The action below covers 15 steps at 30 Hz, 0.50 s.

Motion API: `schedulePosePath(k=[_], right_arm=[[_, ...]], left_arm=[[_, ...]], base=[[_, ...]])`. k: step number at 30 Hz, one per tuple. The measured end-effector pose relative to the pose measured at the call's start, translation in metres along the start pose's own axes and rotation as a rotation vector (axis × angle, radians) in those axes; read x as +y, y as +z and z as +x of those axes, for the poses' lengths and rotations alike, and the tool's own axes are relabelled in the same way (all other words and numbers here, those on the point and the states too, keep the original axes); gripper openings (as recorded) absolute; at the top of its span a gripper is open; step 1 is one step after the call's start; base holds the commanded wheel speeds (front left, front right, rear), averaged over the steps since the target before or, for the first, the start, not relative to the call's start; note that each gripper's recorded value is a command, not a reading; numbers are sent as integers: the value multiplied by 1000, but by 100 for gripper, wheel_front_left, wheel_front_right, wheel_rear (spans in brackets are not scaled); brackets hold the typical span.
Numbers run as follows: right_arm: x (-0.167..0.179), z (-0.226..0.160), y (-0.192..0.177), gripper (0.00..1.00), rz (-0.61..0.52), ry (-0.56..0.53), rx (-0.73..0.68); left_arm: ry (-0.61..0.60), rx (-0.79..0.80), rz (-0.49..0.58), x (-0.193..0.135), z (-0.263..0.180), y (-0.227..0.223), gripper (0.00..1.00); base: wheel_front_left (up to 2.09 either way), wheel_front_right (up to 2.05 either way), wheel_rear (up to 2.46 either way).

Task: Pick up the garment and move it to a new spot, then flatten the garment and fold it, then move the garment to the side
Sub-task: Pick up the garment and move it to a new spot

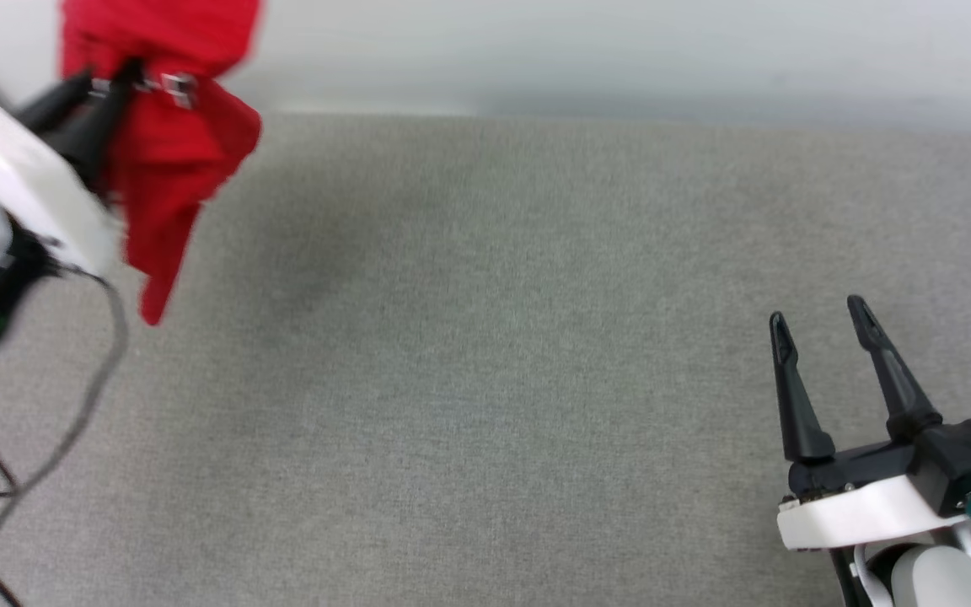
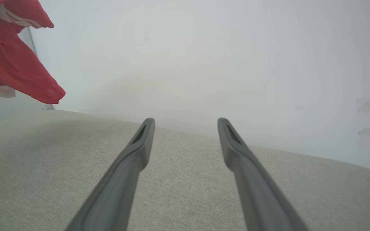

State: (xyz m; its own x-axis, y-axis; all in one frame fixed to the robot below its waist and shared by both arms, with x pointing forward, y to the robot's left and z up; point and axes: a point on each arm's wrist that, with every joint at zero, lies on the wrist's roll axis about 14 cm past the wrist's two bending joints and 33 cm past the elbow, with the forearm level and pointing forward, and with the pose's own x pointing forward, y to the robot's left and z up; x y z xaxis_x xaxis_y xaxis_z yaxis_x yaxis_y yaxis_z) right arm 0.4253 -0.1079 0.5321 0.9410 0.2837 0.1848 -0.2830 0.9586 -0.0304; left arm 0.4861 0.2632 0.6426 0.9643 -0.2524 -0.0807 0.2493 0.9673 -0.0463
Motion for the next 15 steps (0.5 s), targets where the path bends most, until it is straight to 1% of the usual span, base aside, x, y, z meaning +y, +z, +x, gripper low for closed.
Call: schedulePosePath(k=[3,6,8,11,15], right_arm=[[1,-9,13,100,-1,-6,-23],[-3,-18,21,100,-5,-26,-37],[-8,-25,24,100,-7,-48,-39],[-18,-32,28,100,-15,-80,-47],[-31,-40,27,100,-25,-123,-39]], left_arm=[[-87,-60,-18,-44,-3,11,0],[-177,-77,-34,-90,-2,6,0],[-228,-65,-52,-120,0,-7,0],[-320,-48,-130,-169,5,-28,0],[-413,15,-220,-223,11,-65,0]], base=[[0,0,0],[0,0,0],[0,0,0],[0,0,0],[0,0,0]])
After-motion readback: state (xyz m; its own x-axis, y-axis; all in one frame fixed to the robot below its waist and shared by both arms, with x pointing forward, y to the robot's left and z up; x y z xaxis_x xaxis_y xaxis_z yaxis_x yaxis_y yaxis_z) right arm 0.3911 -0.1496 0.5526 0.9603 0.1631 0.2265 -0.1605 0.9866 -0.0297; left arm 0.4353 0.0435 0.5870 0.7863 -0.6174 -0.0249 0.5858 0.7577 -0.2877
